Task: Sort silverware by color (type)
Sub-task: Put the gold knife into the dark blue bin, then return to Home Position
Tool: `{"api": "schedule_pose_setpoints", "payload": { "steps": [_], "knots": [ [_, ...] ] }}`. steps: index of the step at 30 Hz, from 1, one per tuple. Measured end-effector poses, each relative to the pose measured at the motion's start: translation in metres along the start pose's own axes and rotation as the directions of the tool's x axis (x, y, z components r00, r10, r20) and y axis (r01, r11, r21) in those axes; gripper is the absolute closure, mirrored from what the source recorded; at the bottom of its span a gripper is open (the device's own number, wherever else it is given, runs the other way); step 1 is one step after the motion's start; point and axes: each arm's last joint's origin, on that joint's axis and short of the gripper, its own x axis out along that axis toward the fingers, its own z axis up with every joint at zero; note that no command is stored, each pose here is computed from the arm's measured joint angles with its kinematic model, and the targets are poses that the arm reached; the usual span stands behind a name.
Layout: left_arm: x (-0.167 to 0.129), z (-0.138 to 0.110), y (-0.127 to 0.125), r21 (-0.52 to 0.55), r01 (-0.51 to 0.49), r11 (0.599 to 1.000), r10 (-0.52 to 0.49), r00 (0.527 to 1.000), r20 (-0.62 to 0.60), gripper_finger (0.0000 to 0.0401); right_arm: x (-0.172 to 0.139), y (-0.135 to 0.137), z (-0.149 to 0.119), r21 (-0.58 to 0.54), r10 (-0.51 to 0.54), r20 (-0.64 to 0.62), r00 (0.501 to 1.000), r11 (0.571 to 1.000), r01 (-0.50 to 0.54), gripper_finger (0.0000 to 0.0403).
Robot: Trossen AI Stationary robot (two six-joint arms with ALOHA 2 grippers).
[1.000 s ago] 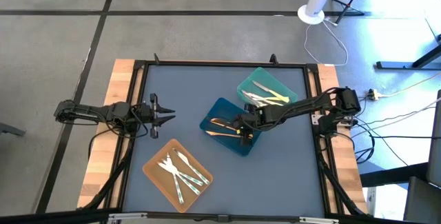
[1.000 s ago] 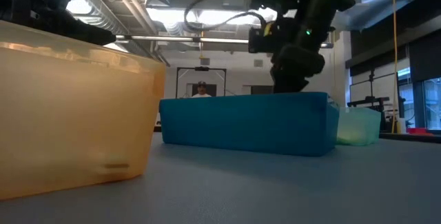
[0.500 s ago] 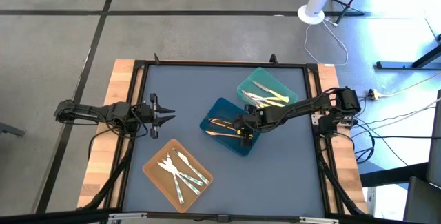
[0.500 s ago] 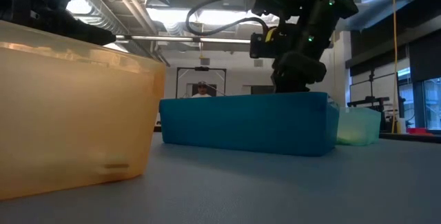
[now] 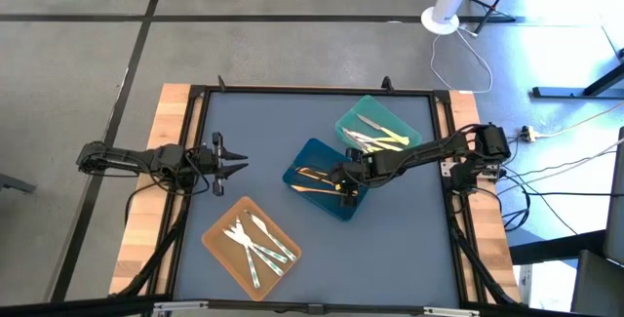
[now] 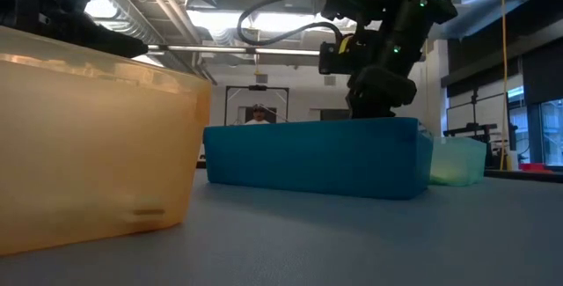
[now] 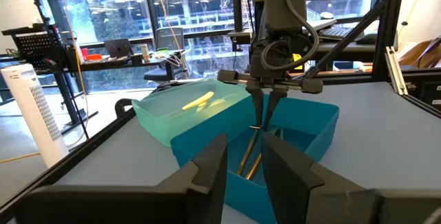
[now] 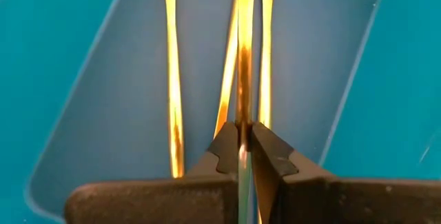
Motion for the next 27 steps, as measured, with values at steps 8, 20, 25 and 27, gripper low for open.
{"api": "schedule_pose_setpoints", "payload": {
  "steps": [8,20,25,27],
  "knots": [
    [0.0000,0.0002,0.0000,0.000,0.000,1.000,0.000,1.000,0.001,0.0317,0.0000,-0.0004,0.0001,0.001,-0.014,0.002,1.000,1.000,0.014,0.0331],
    [0.0000,0.0002,0.0000,0.000,0.000,1.000,0.000,1.000,0.001,0.0317,0.0000,-0.0005,0.0001,0.000,-0.019,0.003,1.000,1.000,0.019,0.0303],
    [0.0000,0.0002,0.0000,0.000,0.000,1.000,0.000,1.000,0.001,0.0317,0.0000,-0.0006,0.0001,0.000,-0.019,0.003,1.000,1.000,0.019,0.0310],
    [0.0000,0.0002,0.0000,0.000,0.000,1.000,0.000,1.000,0.001,0.0317,0.0000,-0.0006,0.0001,0.000,-0.019,0.003,1.000,1.000,0.019,0.0313]
  ]
}}
